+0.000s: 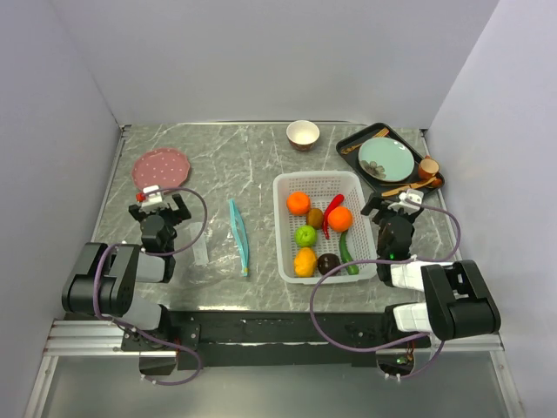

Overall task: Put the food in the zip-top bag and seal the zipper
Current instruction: Pick up the zipper food storage bag at the center of the board, then pick up the fake fruit from the bin, then place the fake fruit in the zipper food storage bag.

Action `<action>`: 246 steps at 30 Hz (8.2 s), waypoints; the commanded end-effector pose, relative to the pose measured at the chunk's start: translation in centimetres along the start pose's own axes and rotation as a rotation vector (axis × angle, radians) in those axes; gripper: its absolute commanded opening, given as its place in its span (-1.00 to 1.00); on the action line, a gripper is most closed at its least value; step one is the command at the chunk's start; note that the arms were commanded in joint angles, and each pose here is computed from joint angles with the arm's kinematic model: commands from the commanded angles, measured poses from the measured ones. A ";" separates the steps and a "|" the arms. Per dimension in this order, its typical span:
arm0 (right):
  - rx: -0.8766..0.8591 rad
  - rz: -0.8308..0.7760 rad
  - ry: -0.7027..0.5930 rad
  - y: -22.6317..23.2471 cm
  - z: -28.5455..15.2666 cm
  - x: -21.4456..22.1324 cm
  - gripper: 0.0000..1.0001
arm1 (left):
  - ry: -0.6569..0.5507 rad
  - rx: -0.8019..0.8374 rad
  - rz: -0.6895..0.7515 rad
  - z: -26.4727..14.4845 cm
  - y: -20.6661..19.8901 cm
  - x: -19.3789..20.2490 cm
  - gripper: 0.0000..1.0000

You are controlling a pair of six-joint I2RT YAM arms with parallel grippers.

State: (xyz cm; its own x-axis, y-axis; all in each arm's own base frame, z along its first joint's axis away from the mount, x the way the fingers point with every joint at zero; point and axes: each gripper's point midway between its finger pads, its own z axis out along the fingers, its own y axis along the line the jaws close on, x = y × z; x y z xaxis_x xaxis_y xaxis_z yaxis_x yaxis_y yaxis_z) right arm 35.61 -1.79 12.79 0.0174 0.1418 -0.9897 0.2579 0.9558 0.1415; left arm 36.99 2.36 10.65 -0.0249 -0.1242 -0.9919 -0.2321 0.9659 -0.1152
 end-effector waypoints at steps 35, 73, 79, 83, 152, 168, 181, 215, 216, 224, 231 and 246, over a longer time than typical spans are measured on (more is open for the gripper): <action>-0.224 0.337 0.552 11.2 0.1 -9.5 1.00 | 0.535 0.108 -0.306 -1.6 -9.6 -6.6 0.99; -0.479 0.422 0.646 15.5 -2.0 -7.7 0.93 | 0.798 0.065 0.023 -11.4 -17.3 4.2 0.40; -0.484 0.415 0.648 15.6 -1.9 -7.6 0.90 | 0.795 0.076 0.023 -11.0 -18.1 4.0 0.30; -0.497 0.410 0.660 15.8 -2.0 -7.5 0.83 | 0.788 0.073 0.029 -10.7 -18.3 3.5 -0.06; -0.252 -0.050 0.821 12.4 -6.0 2.0 -0.36 | 0.702 0.267 -0.018 -10.8 -21.0 -1.2 -0.98; -0.751 0.276 0.708 23.1 -12.1 -5.3 -0.36 | 0.727 0.301 -0.124 -11.1 -22.7 -2.5 -0.99; -0.953 0.281 0.782 31.2 -16.5 -4.0 -0.36 | 0.702 0.317 -0.176 -11.8 -22.6 -4.5 -0.99; -1.004 0.102 0.871 39.1 -15.9 -0.2 -0.14 | 0.659 0.366 -0.248 -14.4 -20.9 -9.2 -0.96; -1.012 0.102 0.877 39.3 -15.9 -0.2 -0.10 | 0.649 0.353 -0.249 -14.2 -20.6 -9.3 -0.96; -1.029 0.123 0.790 38.0 -16.6 -3.0 0.67 | 0.589 0.237 -0.249 -13.2 -18.6 -10.6 -0.96; -1.008 0.167 0.717 35.2 -17.5 -6.3 0.76 | 0.585 0.198 -0.236 -12.3 -18.1 -10.5 -0.97; -0.885 0.149 0.896 33.2 -18.1 -0.5 0.42 | 0.541 0.180 -0.267 -11.9 -16.7 -11.9 -0.94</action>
State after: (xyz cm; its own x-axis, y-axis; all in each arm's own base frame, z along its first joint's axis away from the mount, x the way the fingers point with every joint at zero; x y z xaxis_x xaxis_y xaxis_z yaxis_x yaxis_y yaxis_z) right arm 26.63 33.39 19.10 -0.7276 0.0500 -0.6841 -0.4464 0.7227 0.5276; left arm 29.17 -15.51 21.79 -0.5604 -0.3734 -0.7392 -0.1425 0.9227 -0.3581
